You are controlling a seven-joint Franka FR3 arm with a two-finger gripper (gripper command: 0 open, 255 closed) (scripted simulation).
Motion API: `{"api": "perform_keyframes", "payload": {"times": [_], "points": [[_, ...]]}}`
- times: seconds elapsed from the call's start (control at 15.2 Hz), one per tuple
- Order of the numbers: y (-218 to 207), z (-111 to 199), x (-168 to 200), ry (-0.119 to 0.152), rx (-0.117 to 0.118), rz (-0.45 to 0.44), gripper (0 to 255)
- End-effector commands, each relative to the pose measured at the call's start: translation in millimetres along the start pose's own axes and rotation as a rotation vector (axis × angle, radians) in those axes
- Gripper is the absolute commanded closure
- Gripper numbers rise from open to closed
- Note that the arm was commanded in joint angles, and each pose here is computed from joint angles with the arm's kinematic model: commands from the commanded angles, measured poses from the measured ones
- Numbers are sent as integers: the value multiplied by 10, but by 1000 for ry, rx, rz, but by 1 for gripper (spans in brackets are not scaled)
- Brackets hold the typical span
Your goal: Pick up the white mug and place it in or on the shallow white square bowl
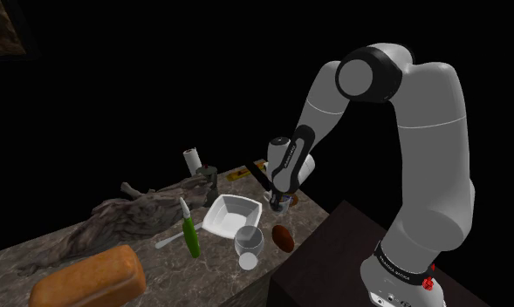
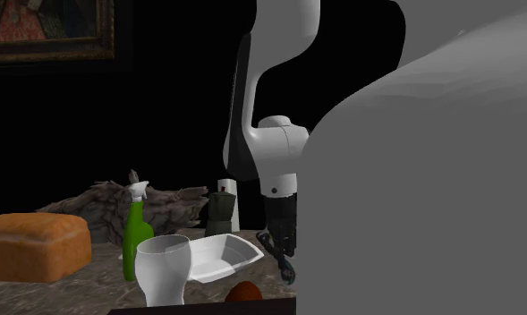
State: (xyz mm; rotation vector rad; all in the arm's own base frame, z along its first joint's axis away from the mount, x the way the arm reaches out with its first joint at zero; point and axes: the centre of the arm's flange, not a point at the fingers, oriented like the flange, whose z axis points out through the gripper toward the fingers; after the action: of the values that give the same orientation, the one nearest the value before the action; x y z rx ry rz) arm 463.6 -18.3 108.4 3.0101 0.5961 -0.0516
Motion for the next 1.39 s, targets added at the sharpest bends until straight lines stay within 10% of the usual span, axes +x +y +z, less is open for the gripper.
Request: {"api": "perform_keyframes", "payload": {"times": [0.0,1.32], "points": [[-13,13,-8,-5,3,-2,255],[43,-980,-55,-5,3,-2,255]]}}
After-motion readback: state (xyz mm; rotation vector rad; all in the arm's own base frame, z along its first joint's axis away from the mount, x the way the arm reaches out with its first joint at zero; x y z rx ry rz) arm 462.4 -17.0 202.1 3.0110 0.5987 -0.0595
